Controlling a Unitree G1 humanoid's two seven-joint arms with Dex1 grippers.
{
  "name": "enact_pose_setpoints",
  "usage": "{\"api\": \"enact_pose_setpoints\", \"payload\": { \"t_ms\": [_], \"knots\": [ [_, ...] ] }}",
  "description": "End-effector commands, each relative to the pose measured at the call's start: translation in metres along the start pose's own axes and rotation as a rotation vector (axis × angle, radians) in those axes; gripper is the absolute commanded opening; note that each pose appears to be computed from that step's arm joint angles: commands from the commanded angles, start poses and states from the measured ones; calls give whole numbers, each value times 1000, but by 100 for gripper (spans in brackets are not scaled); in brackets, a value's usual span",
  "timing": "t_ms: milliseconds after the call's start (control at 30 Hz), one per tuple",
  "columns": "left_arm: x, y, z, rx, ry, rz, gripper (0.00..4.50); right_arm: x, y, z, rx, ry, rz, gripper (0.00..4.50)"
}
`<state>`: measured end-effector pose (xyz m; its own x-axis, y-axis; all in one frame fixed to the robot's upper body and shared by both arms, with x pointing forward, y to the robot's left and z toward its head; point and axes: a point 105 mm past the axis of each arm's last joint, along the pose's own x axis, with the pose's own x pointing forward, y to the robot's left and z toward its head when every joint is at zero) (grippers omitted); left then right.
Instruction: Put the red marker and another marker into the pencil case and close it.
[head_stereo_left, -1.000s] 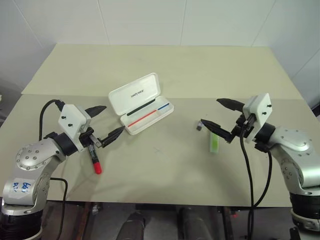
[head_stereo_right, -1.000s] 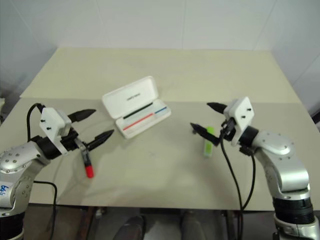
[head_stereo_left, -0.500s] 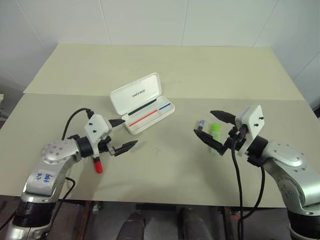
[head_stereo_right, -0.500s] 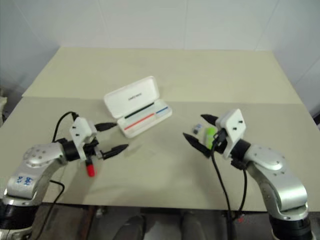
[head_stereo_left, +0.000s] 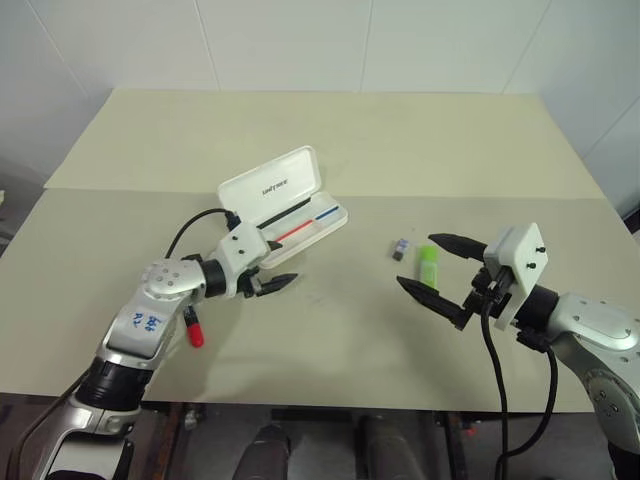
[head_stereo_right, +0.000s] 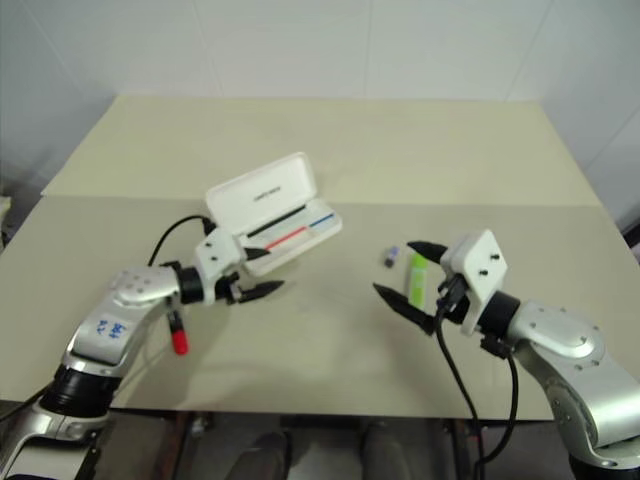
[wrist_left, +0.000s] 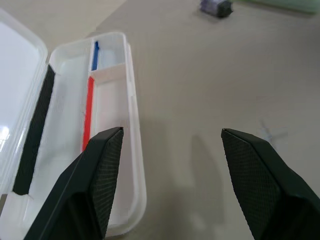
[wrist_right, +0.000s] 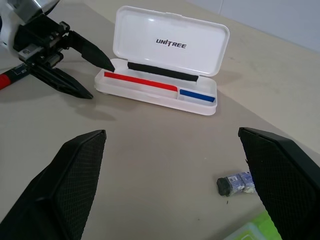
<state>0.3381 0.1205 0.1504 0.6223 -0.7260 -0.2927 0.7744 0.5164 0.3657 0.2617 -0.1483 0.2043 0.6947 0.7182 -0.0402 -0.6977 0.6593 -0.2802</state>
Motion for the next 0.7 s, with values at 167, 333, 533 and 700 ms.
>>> {"api": "enact_pose_setpoints", "payload": {
  "t_ms": [167, 333, 533, 700],
  "knots": [
    [11, 8, 3, 0, 54, 53, 323, -2, 4, 24, -47, -77, -46, 450],
    [20, 5, 2, -50, 75, 26, 323, -2, 4, 32, -55, -102, -79, 450],
    [31, -1, -7, -77, 142, -15, 323, -3, 5, 39, -63, -118, -104, 450],
    [32, 0, -12, -63, 182, -17, 287, -4, 6, 41, -56, -126, -118, 450]
  ]
}}
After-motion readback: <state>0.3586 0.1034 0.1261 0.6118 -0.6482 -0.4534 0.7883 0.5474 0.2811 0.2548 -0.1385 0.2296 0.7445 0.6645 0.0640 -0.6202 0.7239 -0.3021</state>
